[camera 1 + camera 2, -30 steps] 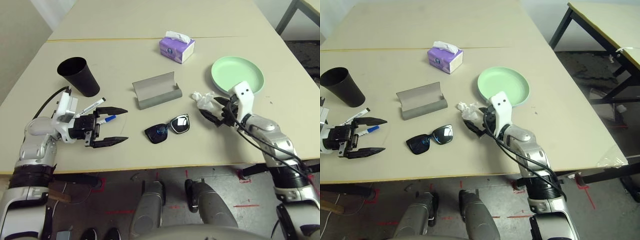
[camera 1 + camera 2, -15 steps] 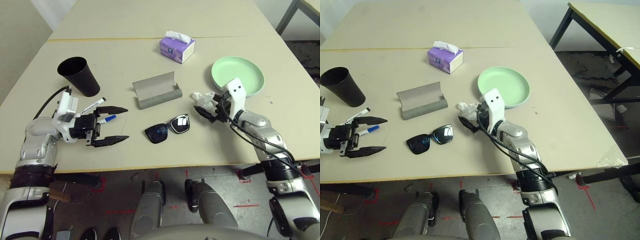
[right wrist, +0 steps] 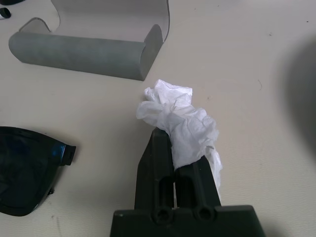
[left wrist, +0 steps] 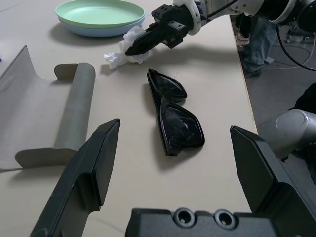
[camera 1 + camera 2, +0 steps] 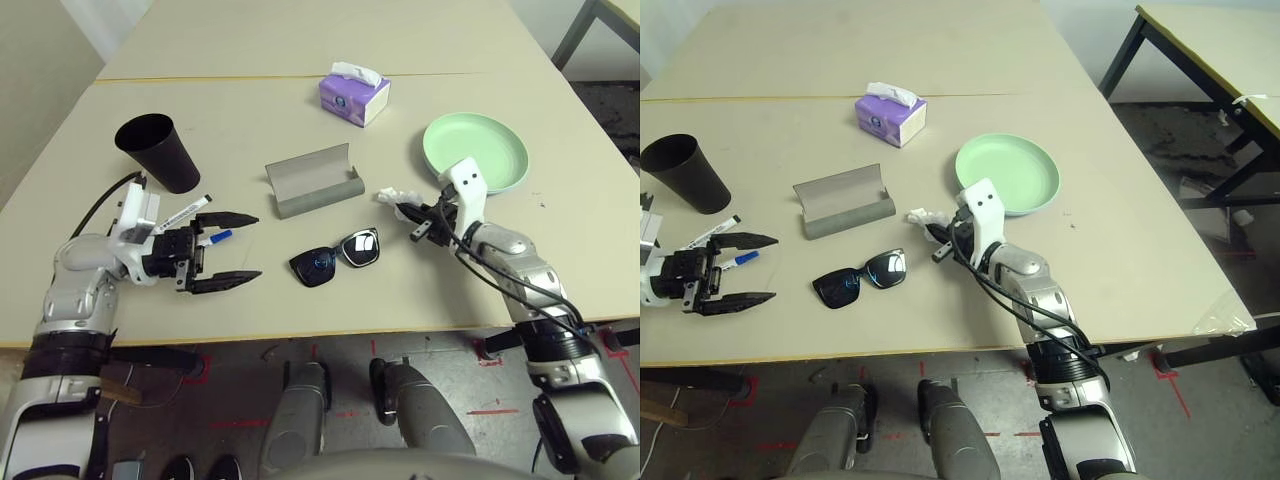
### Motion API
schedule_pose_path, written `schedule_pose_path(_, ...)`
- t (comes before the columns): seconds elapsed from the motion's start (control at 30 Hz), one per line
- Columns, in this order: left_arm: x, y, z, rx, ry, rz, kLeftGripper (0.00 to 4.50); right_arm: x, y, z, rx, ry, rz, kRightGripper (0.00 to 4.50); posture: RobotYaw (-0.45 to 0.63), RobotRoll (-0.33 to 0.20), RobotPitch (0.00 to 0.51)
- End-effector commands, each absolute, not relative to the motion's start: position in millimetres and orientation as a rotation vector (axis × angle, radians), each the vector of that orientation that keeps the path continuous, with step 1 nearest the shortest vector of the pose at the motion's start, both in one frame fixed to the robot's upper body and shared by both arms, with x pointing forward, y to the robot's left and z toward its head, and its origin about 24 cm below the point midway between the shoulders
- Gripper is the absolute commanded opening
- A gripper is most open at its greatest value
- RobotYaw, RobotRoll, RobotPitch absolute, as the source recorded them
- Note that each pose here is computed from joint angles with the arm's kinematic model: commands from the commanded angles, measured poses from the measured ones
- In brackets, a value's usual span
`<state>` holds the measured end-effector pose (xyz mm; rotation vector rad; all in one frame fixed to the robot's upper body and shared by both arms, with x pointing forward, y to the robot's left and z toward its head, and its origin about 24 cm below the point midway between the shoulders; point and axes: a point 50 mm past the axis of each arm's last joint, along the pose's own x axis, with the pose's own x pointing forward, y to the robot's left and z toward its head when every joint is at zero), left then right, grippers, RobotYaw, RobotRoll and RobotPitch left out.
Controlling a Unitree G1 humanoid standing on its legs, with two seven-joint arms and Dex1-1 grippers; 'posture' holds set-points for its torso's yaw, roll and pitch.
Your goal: Organize and tidy the items on the table.
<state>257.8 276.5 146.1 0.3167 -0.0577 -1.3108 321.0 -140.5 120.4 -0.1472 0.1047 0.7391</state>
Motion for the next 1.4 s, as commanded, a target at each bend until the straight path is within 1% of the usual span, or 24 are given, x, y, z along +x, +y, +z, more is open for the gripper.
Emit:
schedule_pose_path(0.03,256,276,144,0.322,-0.045,-1.311,4.5,329,-152,160,-0.124,0.01,0.706,0.03,0.0,0.0,0.211)
schedule_pose_path(0.17,256,277,144,0.321,-0.043,-1.307,4.5,341,-169,203,-0.118,-0.072,0.66,0.03,0.0,0.0,0.21)
schedule_pose_path(0.23,256,277,144,0.321,-0.042,-1.305,4.5,345,-176,217,-0.125,-0.096,0.637,0.03,0.0,0.0,0.21)
schedule_pose_path(0.33,256,277,143,0.32,-0.043,-1.301,4.5,358,-200,235,-0.18,-0.12,0.562,0.03,0.01,0.0,0.206)
schedule_pose_path(0.4,256,276,143,0.32,-0.045,-1.3,4.5,366,-213,230,-0.225,-0.091,0.523,0.03,0.01,0.0,0.204)
schedule_pose_path(0.53,254,276,143,0.32,-0.052,-1.291,4.5,380,-237,206,-0.314,0.012,0.431,0.03,0.03,0.0,0.2)
schedule_pose_path(0.57,254,276,143,0.321,-0.053,-1.289,4.5,382,-240,203,-0.324,0.023,0.419,0.44,0.03,0.0,0.2)
schedule_pose_path(0.63,253,278,144,0.322,-0.053,-1.281,4.5,387,-248,195,-0.342,0.054,0.368,0.98,0.04,0.0,0.199)
schedule_pose_path(0.7,251,279,144,0.322,-0.052,-1.273,4.5,390,-253,191,-0.344,0.065,0.329,1.8,0.04,0.0,0.198)
schedule_pose_path(0.93,248,279,143,0.318,-0.049,-1.262,4.5,395,-251,198,-0.356,0.038,0.339,4.3,0.04,0.0,0.202)
schedule_pose_path(0.97,248,279,143,0.317,-0.048,-1.262,4.5,395,-251,201,-0.358,0.031,0.343,4.46,0.04,0.0,0.203)
schedule_pose_path(1.07,249,278,142,0.316,-0.046,-1.263,4.5,390,-253,212,-0.375,0.014,0.381,4.46,0.04,0.0,0.202)
schedule_pose_path(1.17,250,278,141,0.316,-0.043,-1.264,4.5,379,-254,224,-0.417,0.022,0.463,4.46,0.03,0.0,0.204)
schedule_pose_path(1.23,251,279,141,0.318,-0.04,-1.267,4.5,362,-256,237,-0.461,0.047,0.554,4.46,0.03,0.0,0.205)
schedule_pose_path(1.3,251,280,141,0.321,-0.033,-1.275,4.5,340,-254,255,-0.508,0.095,0.633,4.46,0.01,0.0,0.209)
schedule_pose_path(1.4,252,281,140,0.322,-0.023,-1.29,4.5,318,-240,281,-0.434,0.133,0.693,4.46,0.0,0.0,0.212)
